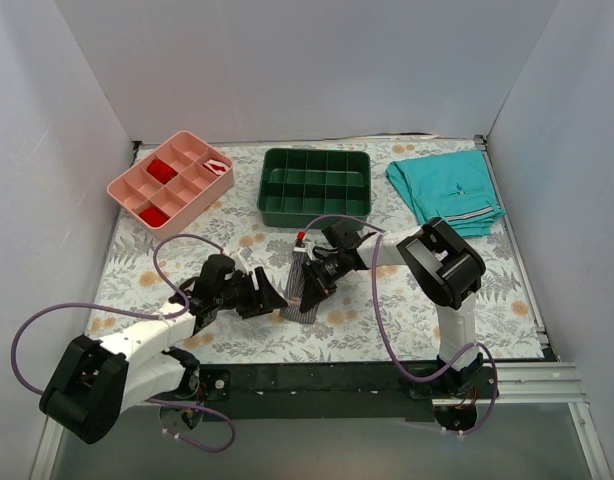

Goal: Roll the underwear
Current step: Roll the underwear to the center of the board.

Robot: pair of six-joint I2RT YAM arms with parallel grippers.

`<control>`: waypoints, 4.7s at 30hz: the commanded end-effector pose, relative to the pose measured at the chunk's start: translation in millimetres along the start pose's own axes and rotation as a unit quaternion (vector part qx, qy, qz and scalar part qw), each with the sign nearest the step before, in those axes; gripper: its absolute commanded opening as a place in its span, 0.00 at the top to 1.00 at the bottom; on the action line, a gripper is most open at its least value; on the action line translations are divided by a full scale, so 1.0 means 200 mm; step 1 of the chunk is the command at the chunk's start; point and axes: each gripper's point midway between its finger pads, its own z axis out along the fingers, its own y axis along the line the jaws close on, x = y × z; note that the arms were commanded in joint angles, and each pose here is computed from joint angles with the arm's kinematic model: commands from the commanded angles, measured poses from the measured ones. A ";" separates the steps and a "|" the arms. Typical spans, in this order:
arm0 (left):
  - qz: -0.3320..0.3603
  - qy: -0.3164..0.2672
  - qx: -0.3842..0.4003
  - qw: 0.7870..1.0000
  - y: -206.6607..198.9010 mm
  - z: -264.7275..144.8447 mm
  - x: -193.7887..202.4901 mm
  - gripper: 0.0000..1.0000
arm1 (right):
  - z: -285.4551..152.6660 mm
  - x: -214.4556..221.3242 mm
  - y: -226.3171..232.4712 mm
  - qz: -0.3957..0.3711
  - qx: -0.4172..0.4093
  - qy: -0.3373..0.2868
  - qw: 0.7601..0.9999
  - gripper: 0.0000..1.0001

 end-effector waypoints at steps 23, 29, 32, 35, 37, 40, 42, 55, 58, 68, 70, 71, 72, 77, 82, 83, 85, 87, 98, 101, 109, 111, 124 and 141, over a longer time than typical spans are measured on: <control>0.000 0.018 -0.090 0.996 0.21 0.18 -0.01 0.56 | -0.04 -0.03 -0.04 0.008 0.017 -0.008 1.000 0.83; -0.005 0.039 -0.117 0.992 0.29 0.17 0.08 0.59 | -0.10 -0.09 -0.03 -0.027 0.066 -0.046 0.996 0.78; -0.003 0.042 -0.127 0.991 0.31 0.17 0.09 0.60 | -0.10 -0.09 -0.03 -0.018 0.071 -0.046 0.996 0.77; -0.002 0.040 -0.131 0.991 0.32 0.17 0.09 0.60 | -0.10 -0.09 -0.02 -0.025 0.071 -0.054 0.996 0.70; -0.003 0.041 -0.134 0.990 0.32 0.17 0.09 0.60 | -0.10 -0.10 -0.01 -0.028 0.078 -0.058 0.995 0.66; -0.005 0.042 -0.141 0.989 0.33 0.19 0.09 0.60 | -0.10 -0.10 -0.01 -0.029 0.080 -0.054 0.995 0.65; -0.012 0.042 -0.147 0.988 0.34 0.19 0.09 0.60 | -0.09 -0.09 -0.02 -0.036 0.087 -0.052 0.994 0.64; -0.022 0.047 -0.178 0.983 0.35 0.20 0.05 0.60 | -0.03 0.01 0.10 -0.009 -0.032 -0.023 0.999 0.99; -0.017 0.029 -0.188 0.982 0.31 0.16 -0.01 0.55 | -0.03 0.03 0.15 0.007 -0.072 -0.012 0.997 0.99; 0.015 -0.027 -0.102 0.994 0.06 -0.01 -0.09 0.42 | -0.04 0.03 0.09 0.072 -0.067 -0.040 0.994 0.99; 0.021 -0.018 -0.070 0.997 0.02 -0.01 -0.05 0.42 | -0.03 0.01 0.07 0.071 -0.060 -0.041 0.995 0.99; 0.022 -0.014 -0.065 0.998 0.02 -0.01 -0.04 0.43 | -0.02 0.01 0.04 0.077 -0.052 -0.039 0.995 0.99; 0.027 -0.013 -0.052 0.998 0.01 -0.01 -0.03 0.44 | -0.02 0.02 0.02 0.090 -0.044 -0.033 0.994 0.99; 0.037 0.007 -0.037 0.999 0.01 0.01 0.03 0.47 | 0.00 0.04 -0.09 0.099 0.004 -0.023 0.995 0.99; 0.039 0.013 -0.033 0.999 0.02 0.04 0.05 0.47 | 0.00 0.06 -0.12 0.103 0.014 -0.019 0.994 0.99; 0.040 0.015 -0.034 0.999 0.02 0.04 0.05 0.47 | 0.00 0.06 -0.12 0.100 0.015 -0.020 0.995 0.99; 0.041 0.014 -0.032 0.999 0.02 0.05 0.05 0.48 | 0.00 0.06 -0.12 0.100 0.013 -0.020 0.995 0.99; 0.037 0.018 -0.045 0.998 0.04 0.07 0.05 0.49 | 0.00 0.06 -0.11 0.098 0.012 -0.023 0.995 0.99; 0.016 0.051 -0.131 0.990 0.22 0.14 0.11 0.54 | -0.03 0.00 -0.03 0.069 -0.001 -0.035 0.997 0.90; 0.007 0.056 -0.160 0.986 0.27 0.15 0.13 0.56 | -0.07 -0.01 -0.01 0.048 0.021 -0.049 0.997 0.77; -0.004 0.087 -0.199 0.976 0.39 0.15 0.22 0.58 | -0.18 -0.06 0.02 -0.022 0.111 -0.093 0.989 0.57; -0.003 0.091 -0.201 0.975 0.40 0.16 0.23 0.58 | -0.19 -0.05 -0.01 -0.028 0.142 -0.097 0.985 0.56; -0.013 0.135 -0.240 0.961 0.47 0.21 0.27 0.61 | -0.38 -0.05 0.11 -0.217 0.358 -0.161 0.894 0.56; -0.006 0.170 -0.234 0.957 0.44 0.24 0.28 0.61 | -0.28 0.08 0.01 -0.329 0.444 -0.027 0.833 0.51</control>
